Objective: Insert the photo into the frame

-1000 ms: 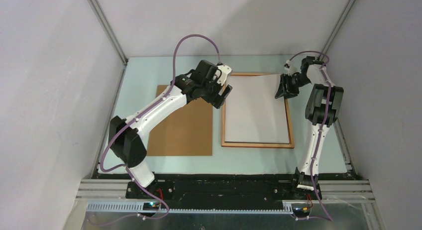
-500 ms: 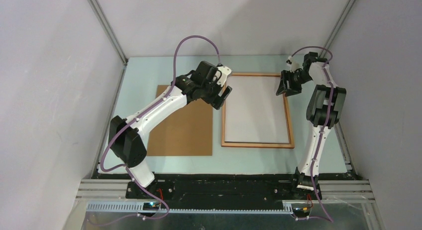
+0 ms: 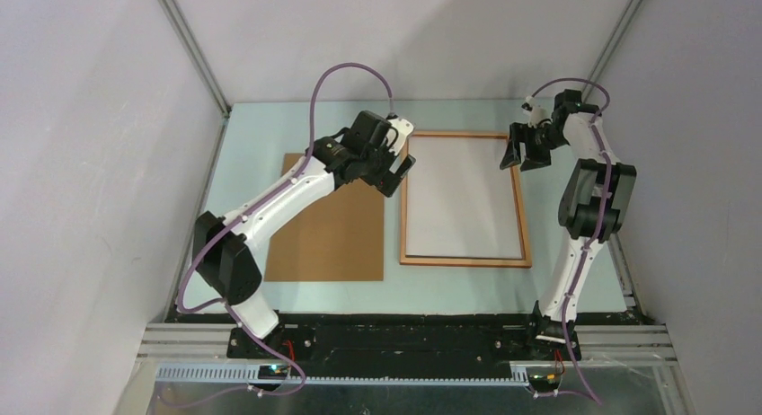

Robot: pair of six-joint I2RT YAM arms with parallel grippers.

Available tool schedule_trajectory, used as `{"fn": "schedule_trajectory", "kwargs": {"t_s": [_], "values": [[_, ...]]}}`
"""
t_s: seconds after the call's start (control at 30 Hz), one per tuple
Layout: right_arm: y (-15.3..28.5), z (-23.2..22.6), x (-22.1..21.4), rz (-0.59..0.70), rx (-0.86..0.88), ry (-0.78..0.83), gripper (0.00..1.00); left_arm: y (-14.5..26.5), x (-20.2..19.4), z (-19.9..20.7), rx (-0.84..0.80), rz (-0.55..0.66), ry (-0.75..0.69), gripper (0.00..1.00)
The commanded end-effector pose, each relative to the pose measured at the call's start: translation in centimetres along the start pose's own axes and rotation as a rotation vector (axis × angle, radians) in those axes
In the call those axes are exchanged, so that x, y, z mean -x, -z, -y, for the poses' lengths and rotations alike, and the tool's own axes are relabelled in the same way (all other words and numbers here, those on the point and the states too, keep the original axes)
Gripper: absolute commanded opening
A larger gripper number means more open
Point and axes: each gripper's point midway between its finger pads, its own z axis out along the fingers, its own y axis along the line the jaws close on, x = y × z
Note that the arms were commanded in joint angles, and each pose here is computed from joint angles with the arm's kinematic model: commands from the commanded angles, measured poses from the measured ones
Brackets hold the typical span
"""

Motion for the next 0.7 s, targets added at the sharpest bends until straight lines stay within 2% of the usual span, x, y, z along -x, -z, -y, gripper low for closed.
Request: {"fn": "schedule_trajectory", "kwargs": {"t_s": [0.0,0.2,0.33,0.67], "values": [[3.4,-1.8,2.4,0.147,-0.069,0.090,0.81,2.4,1.4,-2.0,0.070,0.071,-0.028,1.00],[4.4,-2.8,1.8,0.201,-0.162,0.145,0.98,2.6,0.6,-3.0,0.099,0.058,-0.041,1.00],[5.2,-3.2,0.8,0.224,-0.234,0.175,1.00,3.0,0.2,-3.9,0.115,0.065,-0.019,1.00],[10.4,-7.1,-1.3,0.337,-0.359,0.264,1.00,4.9,-1.7,-6.1,0.154,0.120,0.052,1.00]]}}
